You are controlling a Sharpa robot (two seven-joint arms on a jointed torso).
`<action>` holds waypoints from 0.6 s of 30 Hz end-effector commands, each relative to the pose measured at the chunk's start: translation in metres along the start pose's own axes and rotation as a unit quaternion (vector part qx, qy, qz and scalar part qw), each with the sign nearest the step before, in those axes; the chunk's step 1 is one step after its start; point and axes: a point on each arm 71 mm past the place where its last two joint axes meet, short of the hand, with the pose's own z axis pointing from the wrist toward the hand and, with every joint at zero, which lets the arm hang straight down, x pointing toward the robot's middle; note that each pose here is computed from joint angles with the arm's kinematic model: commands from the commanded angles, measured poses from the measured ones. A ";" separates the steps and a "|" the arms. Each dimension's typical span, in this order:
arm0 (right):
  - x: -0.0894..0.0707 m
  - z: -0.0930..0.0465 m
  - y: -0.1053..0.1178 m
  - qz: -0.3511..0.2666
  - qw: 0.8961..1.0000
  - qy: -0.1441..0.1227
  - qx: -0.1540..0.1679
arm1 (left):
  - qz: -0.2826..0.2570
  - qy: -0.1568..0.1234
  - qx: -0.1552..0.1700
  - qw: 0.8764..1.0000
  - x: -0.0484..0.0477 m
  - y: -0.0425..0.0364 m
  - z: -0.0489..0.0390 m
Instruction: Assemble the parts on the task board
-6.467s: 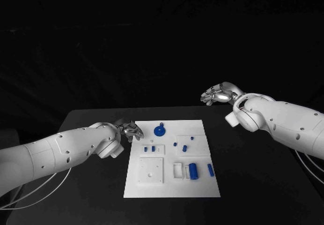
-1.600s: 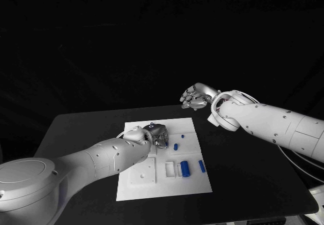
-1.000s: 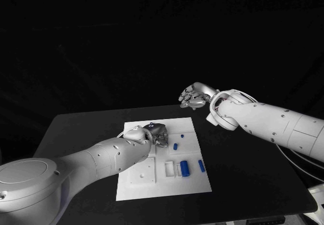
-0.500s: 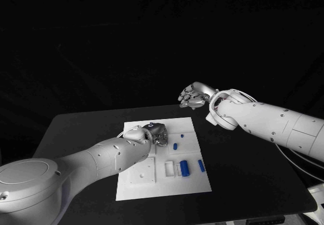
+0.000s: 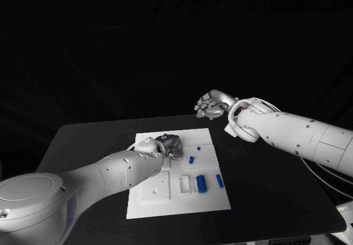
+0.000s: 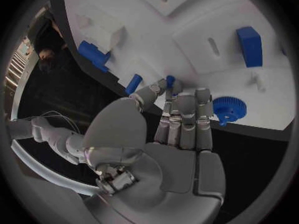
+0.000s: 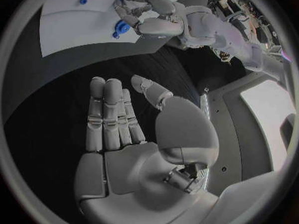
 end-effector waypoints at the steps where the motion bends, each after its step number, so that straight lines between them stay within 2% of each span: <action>1: 0.000 0.000 0.001 -0.001 1.000 0.000 -0.003 | 0.011 0.013 -0.011 1.000 0.0073 0.0072 -0.0024; 18: -0.001 -0.001 0.000 -0.001 1.000 0.000 -0.002 | 0.030 0.000 -0.005 1.000 0.0049 0.0116 -0.0060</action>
